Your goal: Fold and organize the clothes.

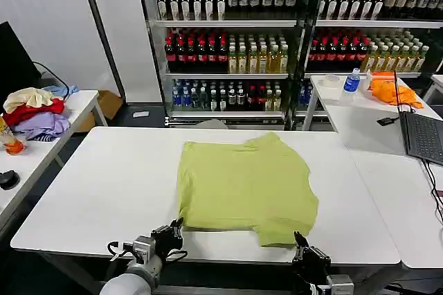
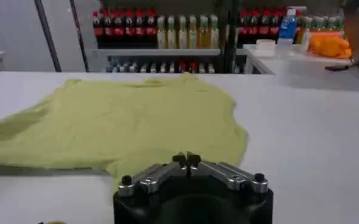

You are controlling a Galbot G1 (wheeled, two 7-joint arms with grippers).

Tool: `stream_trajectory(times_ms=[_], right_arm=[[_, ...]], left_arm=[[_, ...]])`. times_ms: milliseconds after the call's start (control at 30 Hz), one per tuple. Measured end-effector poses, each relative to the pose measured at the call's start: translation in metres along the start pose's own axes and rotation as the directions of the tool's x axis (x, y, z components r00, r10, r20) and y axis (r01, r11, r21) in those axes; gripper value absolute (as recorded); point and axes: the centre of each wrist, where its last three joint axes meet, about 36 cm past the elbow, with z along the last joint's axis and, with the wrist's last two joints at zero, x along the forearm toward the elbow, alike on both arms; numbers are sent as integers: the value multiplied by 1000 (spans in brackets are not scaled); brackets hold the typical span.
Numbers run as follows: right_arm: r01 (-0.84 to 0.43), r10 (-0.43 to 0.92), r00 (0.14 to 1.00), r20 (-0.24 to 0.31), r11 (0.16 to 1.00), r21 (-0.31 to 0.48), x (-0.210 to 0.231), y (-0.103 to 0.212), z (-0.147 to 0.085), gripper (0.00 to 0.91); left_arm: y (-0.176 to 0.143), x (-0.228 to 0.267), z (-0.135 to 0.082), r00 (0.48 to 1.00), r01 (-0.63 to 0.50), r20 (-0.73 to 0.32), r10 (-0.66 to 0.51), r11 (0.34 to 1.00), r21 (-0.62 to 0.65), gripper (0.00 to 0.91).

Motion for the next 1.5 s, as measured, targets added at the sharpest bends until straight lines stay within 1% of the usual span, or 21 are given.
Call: stream_trajectory(times_ms=[267,567,1100,1367,1500], right_arm=[[5,-5,999,39,1000,21,-3,-11,-13,0],[30,-35,997,68,997,73,-31,-21,-22,0],[56,-82,988,130,979,196,-116,-40,-46,0],[46,-83,985,152,971,234,-162,-41,-51,0],[41,-84,983,163,967,251,-182,-39,-53,0]], left_arm=[[8,13,-16,999,-15,46,15,1000,-11,20],[9,10,-22,997,-33,64,35,999,-25,20],[16,-41,-37,996,-38,77,42,998,-53,20],[20,-72,-46,996,-18,83,24,997,-75,20],[21,-86,-47,997,-10,78,16,997,-78,20]])
